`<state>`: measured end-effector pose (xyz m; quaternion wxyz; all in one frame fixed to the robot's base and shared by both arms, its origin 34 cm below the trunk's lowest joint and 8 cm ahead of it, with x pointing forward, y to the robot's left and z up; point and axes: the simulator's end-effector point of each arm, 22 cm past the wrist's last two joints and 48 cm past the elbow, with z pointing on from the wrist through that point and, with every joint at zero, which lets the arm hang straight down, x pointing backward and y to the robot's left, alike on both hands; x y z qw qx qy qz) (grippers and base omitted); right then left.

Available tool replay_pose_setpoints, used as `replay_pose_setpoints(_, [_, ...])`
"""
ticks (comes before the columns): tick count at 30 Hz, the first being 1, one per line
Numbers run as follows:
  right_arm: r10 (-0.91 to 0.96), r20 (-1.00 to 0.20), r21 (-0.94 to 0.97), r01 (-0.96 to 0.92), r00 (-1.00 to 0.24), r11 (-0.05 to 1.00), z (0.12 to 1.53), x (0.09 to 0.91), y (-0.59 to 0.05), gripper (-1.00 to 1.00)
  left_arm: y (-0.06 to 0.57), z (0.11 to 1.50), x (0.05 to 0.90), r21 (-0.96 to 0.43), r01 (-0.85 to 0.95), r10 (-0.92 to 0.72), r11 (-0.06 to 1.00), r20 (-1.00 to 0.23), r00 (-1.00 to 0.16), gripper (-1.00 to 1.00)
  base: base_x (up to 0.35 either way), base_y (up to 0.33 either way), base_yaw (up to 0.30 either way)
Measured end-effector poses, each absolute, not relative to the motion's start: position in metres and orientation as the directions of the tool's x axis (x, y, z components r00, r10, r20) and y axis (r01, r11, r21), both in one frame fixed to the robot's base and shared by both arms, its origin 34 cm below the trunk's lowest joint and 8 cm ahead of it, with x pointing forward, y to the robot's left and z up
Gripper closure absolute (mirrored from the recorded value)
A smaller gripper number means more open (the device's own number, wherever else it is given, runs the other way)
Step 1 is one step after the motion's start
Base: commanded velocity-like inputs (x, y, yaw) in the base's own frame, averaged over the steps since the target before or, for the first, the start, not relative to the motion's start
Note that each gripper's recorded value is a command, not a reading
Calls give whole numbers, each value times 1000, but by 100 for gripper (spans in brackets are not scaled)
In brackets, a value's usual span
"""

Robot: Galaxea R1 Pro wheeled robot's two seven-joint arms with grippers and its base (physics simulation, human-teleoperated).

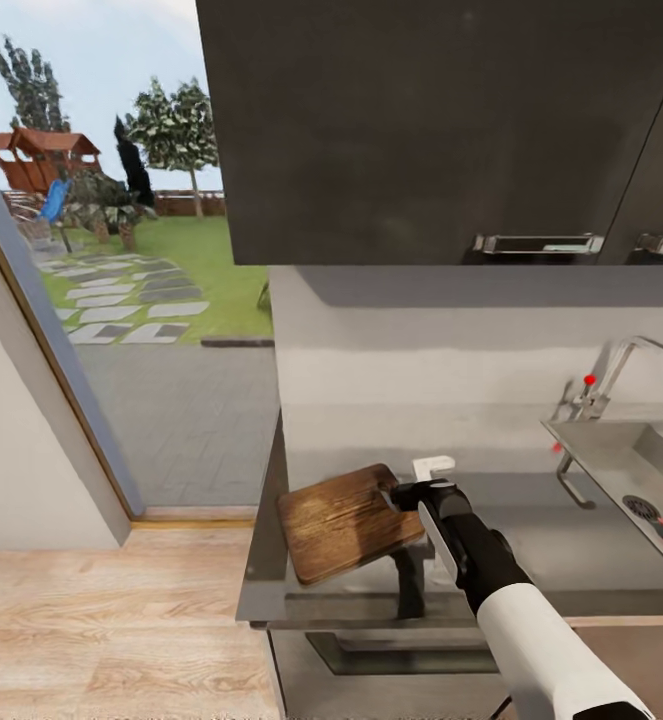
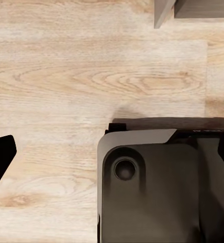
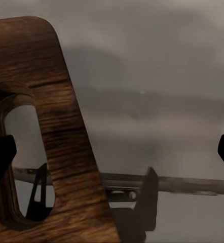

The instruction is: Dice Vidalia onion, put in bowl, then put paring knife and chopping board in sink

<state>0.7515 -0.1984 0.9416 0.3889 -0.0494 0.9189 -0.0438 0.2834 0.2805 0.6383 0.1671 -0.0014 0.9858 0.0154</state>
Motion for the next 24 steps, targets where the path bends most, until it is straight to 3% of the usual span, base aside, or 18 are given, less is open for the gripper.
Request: replay_pose_setpoints(24, [-133,-684,-138,-51,-718,989,919,749,-212,-100,280,633,272,30,-7,2,1000,-299,-954,-100,0,0,0])
